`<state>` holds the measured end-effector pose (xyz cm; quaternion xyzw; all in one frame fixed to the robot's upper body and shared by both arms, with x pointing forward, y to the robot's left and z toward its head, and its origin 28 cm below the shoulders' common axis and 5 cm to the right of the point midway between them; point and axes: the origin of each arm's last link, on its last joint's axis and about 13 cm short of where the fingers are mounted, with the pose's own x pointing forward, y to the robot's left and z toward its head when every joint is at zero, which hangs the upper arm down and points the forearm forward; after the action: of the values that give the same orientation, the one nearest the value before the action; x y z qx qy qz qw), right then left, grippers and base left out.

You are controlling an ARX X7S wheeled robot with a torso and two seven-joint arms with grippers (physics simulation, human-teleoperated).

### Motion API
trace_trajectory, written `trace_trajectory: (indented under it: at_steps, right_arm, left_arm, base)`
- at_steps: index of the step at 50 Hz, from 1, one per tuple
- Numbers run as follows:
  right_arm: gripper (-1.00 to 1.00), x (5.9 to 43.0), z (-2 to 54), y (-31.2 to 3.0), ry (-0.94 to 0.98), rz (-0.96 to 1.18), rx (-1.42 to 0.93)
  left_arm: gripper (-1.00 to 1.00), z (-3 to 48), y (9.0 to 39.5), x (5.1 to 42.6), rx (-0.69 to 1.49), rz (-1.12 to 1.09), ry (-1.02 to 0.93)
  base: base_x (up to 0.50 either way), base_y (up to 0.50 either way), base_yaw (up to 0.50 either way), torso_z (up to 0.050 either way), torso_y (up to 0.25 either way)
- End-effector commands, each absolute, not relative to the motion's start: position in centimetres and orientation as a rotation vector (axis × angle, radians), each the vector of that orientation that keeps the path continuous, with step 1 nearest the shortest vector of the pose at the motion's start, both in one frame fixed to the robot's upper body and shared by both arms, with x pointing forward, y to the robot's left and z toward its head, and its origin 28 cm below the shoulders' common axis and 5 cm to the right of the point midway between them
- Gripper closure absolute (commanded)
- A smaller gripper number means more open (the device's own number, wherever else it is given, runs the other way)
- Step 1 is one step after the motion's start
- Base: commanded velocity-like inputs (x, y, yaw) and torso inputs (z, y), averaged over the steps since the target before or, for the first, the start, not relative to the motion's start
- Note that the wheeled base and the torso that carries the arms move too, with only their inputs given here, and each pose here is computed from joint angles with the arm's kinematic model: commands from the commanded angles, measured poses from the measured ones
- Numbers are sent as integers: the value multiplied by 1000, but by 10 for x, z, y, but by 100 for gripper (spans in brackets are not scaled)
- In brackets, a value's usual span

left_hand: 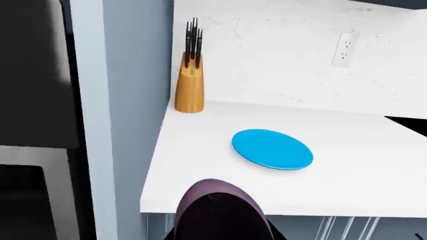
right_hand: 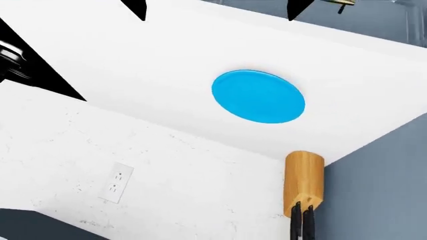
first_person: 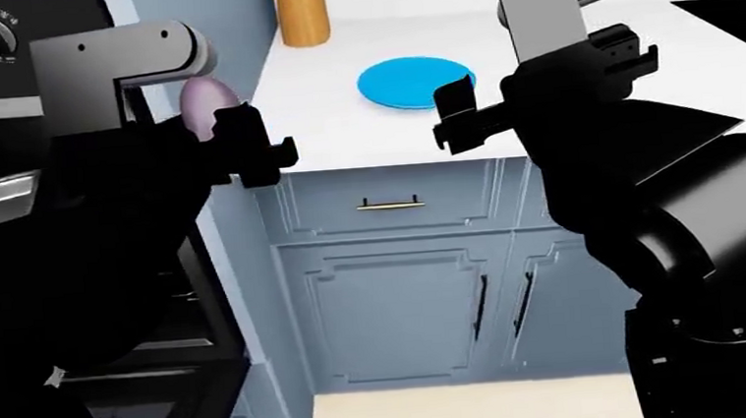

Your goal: Place the eggplant on the top rack of the oven.

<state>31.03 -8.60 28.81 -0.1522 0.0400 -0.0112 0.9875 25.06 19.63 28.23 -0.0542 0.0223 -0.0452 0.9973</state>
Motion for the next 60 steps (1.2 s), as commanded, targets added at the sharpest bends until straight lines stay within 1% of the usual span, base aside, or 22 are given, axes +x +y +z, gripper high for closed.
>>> trace_trajectory:
  at_steps: [1,27,60]
  right_arm:
    - [-100,310,288,-86,80,-22,-307]
    - [-100,310,286,-87,81,-19,-303]
    - [-100,310,280,-86,90,-10,-305]
  left_arm:
    - [100,283,197,251,-118,-88,40]
    - [100,282,196,253,-115,-84,42]
    - [100,277,197,252,-117,-78,51]
  base:
    - [-98,371,0,0,0]
    - [-65,391,0,0,0]
    - [-2,434,0,0,0]
